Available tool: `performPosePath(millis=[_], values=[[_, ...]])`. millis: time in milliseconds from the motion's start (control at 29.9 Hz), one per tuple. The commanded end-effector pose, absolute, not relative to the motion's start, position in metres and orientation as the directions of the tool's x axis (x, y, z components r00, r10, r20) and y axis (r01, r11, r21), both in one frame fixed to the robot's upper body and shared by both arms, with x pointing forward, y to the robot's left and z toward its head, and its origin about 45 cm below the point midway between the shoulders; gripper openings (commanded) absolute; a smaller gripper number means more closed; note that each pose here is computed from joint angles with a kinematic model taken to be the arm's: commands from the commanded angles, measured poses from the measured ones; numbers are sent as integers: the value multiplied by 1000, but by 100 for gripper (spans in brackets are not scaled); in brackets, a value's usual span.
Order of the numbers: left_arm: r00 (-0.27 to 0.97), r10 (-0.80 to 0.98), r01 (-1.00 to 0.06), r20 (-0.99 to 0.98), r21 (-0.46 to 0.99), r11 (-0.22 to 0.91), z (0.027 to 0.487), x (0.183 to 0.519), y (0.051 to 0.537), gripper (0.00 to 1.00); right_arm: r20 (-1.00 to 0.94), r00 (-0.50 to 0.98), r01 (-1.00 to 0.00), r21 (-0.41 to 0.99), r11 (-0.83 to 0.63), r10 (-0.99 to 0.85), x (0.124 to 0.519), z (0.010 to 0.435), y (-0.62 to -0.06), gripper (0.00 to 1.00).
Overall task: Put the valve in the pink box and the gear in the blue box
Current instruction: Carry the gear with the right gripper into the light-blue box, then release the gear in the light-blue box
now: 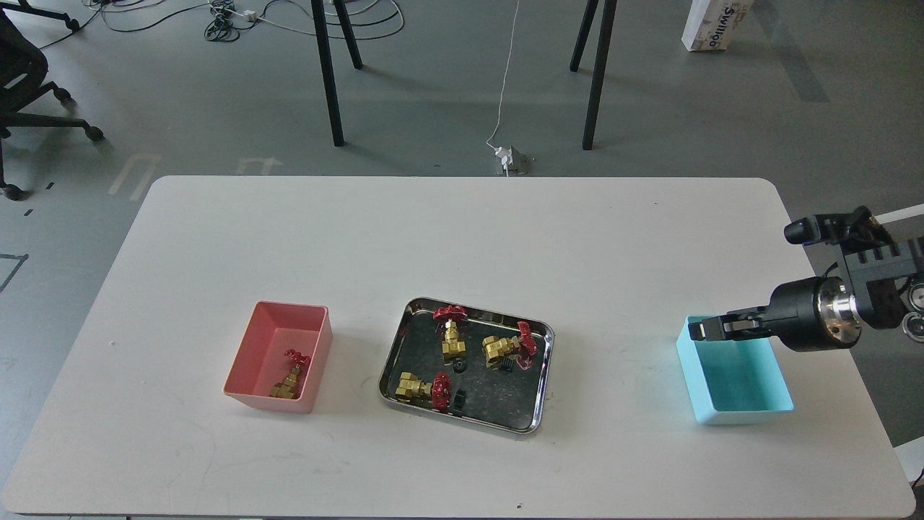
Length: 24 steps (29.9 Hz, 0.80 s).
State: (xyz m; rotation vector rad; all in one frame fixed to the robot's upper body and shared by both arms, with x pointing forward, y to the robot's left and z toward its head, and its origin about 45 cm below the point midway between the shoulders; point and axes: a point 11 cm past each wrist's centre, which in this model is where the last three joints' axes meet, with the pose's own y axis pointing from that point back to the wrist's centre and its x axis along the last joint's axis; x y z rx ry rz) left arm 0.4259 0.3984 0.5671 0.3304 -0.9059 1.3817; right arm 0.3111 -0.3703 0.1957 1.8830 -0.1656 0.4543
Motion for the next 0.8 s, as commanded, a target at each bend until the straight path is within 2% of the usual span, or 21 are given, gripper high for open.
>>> performPosePath(millis=[0, 134, 200, 334, 367, 501, 601, 668, 768], values=[[-70, 694, -932, 716, -295, 211, 568, 425, 399, 94, 372, 926, -331, 885, -327, 67, 297, 189, -392, 12], [-70, 693, -932, 717, -295, 211, 569, 425, 399, 94, 378, 924, -341, 885, -316, 63, 297, 188, -396, 17], [-71, 694, -932, 717, -296, 210, 569, 425, 399, 94, 383, 922, -350, 887, -301, 57, 298, 187, -401, 25], [-72, 694, -931, 716, -297, 210, 569, 424, 399, 94, 391, 919, -365, 889, -277, 42, 302, 186, -409, 64], [-73, 694, -932, 716, -297, 209, 569, 425, 400, 94, 401, 915, -377, 885, -273, 36, 305, 187, -410, 77], [-71, 695, -932, 716, -296, 210, 569, 425, 399, 94, 428, 904, -410, 867, -284, 4, 313, 187, -405, 85], [-65, 695, -932, 716, -292, 213, 567, 426, 398, 94, 491, 867, -491, 808, -326, -87, 336, 208, -391, 91], [-62, 696, -931, 715, -293, 218, 567, 426, 396, 94, 557, 804, -589, 704, -395, -206, 364, 241, -372, 92], [-38, 722, -925, 691, -297, 236, 562, 432, 386, 94, 588, 638, -769, 442, -462, -498, 415, 310, -351, 92]])
